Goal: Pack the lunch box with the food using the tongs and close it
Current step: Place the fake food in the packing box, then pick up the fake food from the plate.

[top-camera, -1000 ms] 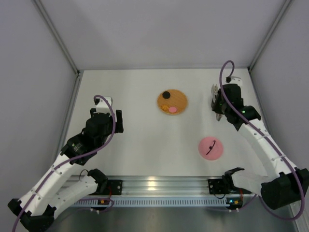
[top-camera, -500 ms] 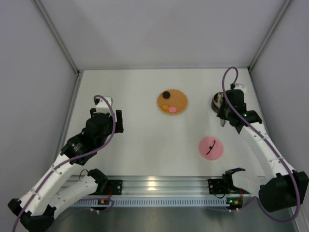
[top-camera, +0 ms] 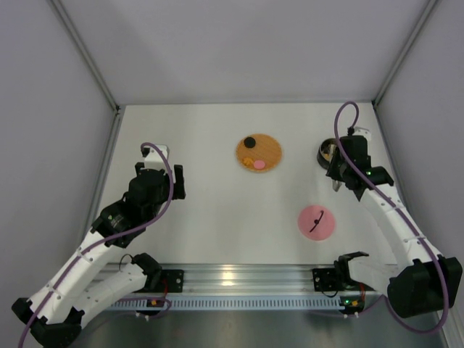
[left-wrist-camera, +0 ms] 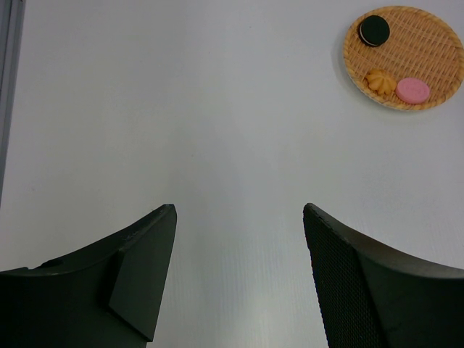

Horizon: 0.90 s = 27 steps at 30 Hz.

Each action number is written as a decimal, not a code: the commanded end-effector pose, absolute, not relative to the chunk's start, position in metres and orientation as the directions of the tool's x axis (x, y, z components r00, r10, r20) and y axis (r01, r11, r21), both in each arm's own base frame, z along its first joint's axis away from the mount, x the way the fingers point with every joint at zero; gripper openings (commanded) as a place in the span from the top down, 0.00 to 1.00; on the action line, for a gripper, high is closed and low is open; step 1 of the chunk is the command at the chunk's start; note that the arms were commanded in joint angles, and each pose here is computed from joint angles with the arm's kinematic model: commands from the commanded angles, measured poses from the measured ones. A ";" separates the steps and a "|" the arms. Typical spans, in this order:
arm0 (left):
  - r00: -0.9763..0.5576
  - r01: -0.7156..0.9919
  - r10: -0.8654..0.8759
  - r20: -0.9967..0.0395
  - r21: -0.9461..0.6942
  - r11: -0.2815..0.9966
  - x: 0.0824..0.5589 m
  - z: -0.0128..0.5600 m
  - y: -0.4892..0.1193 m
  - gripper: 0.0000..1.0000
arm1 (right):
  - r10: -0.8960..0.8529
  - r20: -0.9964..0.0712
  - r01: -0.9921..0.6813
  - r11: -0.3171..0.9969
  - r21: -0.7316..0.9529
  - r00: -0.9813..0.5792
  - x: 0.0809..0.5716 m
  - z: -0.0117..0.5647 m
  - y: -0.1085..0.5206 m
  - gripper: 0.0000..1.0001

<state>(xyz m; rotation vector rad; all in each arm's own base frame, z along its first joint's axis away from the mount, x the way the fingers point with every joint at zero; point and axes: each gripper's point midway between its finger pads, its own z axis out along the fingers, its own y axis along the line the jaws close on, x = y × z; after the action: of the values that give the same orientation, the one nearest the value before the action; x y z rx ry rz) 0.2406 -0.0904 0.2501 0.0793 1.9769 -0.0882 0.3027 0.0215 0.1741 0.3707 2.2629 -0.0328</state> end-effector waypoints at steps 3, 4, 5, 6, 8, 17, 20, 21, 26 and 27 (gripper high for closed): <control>-0.372 0.102 0.007 -0.928 -0.033 0.994 0.243 0.254 -0.092 0.24 | 0.257 -0.764 0.286 0.953 0.099 -0.592 0.307 0.182 0.015 0.66; -0.370 0.100 0.004 -0.929 -0.036 0.994 0.243 0.255 -0.092 0.24 | 0.254 -0.767 0.282 0.954 0.099 -0.589 0.308 0.183 0.016 0.63; -0.371 0.101 0.004 -0.929 -0.035 0.994 0.243 0.255 -0.092 0.24 | 0.255 -0.766 0.284 0.954 0.098 -0.590 0.307 0.183 0.015 0.63; -0.370 0.099 0.004 -0.929 -0.036 0.994 0.243 0.255 -0.092 0.24 | 0.254 -0.767 0.282 0.954 0.099 -0.589 0.307 0.184 0.015 0.62; -0.371 0.101 0.004 -0.929 -0.035 0.994 0.243 0.255 -0.092 0.24 | 0.253 -0.771 0.282 0.954 0.099 -0.585 0.307 0.187 0.015 0.60; -0.374 0.100 0.009 -0.927 -0.031 0.995 0.244 0.254 -0.092 0.24 | 0.228 -0.790 0.165 0.973 0.162 -0.569 0.318 0.217 0.053 0.61; -0.373 0.098 0.008 -0.928 -0.031 0.995 0.244 0.254 -0.092 0.24 | 0.184 -0.800 0.109 0.983 0.148 -0.572 0.326 0.227 0.083 0.60; -0.373 0.097 0.007 -0.928 -0.031 0.995 0.244 0.254 -0.091 0.24 | 0.169 -0.803 0.098 0.986 0.137 -0.572 0.328 0.228 0.091 0.60; -0.375 0.097 0.008 -0.927 -0.031 0.995 0.244 0.253 -0.091 0.24 | 0.094 -0.790 -0.037 0.989 0.146 -0.606 0.351 0.221 0.162 0.59; -0.375 0.095 0.009 -0.927 -0.029 0.995 0.244 0.253 -0.091 0.24 | 0.076 -0.783 -0.056 0.989 0.140 -0.617 0.359 0.213 0.177 0.59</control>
<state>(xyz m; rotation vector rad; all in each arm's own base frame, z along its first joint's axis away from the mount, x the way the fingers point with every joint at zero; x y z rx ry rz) 0.2406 -0.0905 0.2500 0.0798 1.9772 -0.0878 0.3362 0.1447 0.2089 0.0334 2.2591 0.1545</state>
